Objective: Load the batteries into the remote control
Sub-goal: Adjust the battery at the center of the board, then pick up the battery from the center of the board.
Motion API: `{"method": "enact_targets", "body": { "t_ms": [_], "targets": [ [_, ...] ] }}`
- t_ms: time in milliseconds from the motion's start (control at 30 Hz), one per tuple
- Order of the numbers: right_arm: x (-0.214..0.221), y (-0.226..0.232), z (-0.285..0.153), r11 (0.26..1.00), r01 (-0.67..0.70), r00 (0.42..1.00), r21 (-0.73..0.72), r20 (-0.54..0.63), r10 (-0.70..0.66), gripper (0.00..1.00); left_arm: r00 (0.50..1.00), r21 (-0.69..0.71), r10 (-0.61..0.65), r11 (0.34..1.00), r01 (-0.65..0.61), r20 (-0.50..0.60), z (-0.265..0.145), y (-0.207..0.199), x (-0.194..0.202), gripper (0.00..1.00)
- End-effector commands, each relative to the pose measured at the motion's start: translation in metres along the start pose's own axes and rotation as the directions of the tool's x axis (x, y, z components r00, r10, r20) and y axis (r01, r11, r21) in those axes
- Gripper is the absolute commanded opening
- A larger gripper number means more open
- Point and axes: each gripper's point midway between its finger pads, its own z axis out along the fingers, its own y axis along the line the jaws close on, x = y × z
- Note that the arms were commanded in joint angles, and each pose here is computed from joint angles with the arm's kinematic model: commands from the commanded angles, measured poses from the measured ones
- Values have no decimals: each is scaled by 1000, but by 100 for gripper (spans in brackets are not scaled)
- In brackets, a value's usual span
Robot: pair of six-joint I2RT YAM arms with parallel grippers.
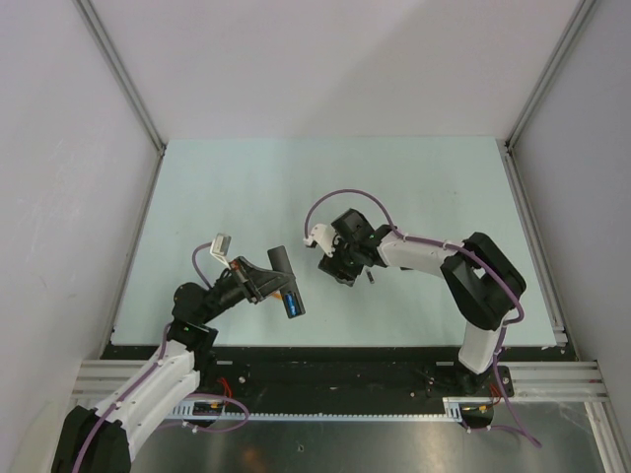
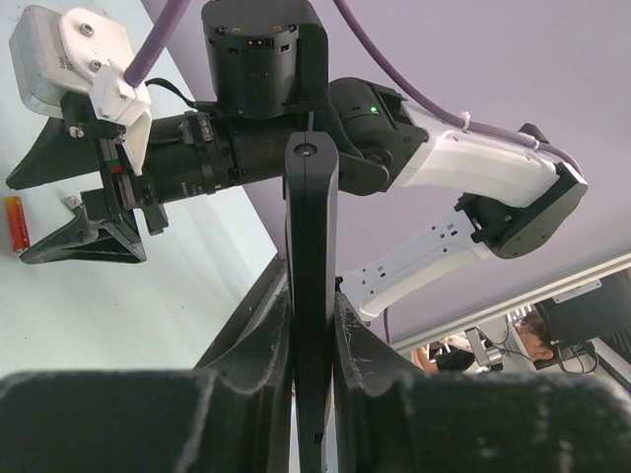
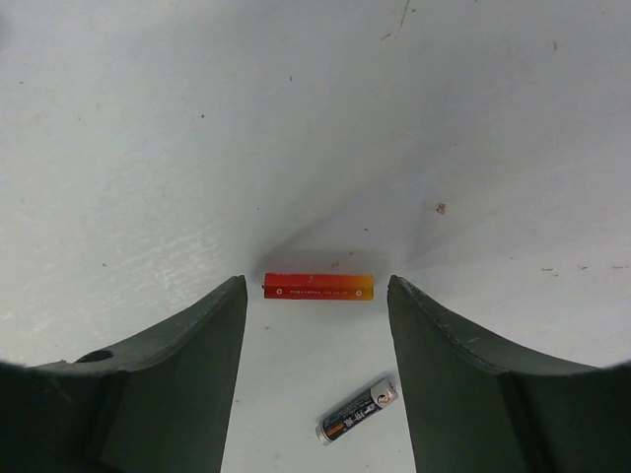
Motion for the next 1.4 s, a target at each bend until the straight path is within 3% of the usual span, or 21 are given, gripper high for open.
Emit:
{"method": "enact_targets", "body": {
  "t_ms": [0,133,233,267,333,367,400,433,500,533,600,633,767,900,1133,1367],
  "targets": [
    [-8,-6,-8,999,-29,999,42,24,28,65,1000,42,14,999,-14,7,-1,-11,-1,0],
    [-43,-19,-38,988,-87,985,124,159,67,69,1000,39,14,999,-15,10,0,-11,-2,0],
    [-74,-31,-70,956,-213,944,200,293,149,68,1000,40,17,999,-17,12,0,-11,-3,0],
    [-78,-39,-78,922,-270,931,276,321,177,67,1000,40,18,999,-19,12,0,-11,-3,0],
    [-92,-37,-91,873,-409,868,267,409,281,63,1000,39,19,999,-20,19,0,-11,-4,0],
    [-92,-42,-97,806,-476,844,353,441,305,63,1000,36,18,999,-19,23,0,-10,-5,0],
    [-91,-44,-99,687,-642,740,341,511,438,63,1000,36,18,999,-19,25,0,-10,-4,0],
    [-95,-44,-105,625,-705,687,336,544,482,60,999,32,16,999,-17,31,0,-9,-6,0],
    [-75,-38,-102,482,-810,584,335,539,607,44,999,33,16,999,-17,37,0,-10,-7,0],
    [-72,-32,-98,369,-889,457,271,570,683,39,999,32,14,999,-15,39,0,-10,-7,0],
    [-52,-20,-92,258,-915,396,310,570,720,34,999,35,14,999,-16,44,0,-10,-7,0],
    [-51,-16,-88,161,-951,291,263,596,748,33,999,34,14,999,-16,48,0,-11,-8,0],
    [-32,-2,-68,3,-967,158,255,589,793,28,999,35,7,999,-8,53,-1,-11,-8,0],
    [-27,3,-55,-19,-964,141,266,569,810,28,999,31,6,999,-7,52,-1,-9,-8,0],
    [-10,7,-31,-61,-947,120,317,523,844,42,999,22,1,1000,-2,53,-2,-6,-7,0],
    [-8,6,-14,-52,-941,130,334,500,856,42,999,25,3,1000,-4,51,-2,-7,-6,0]
  ]
}}
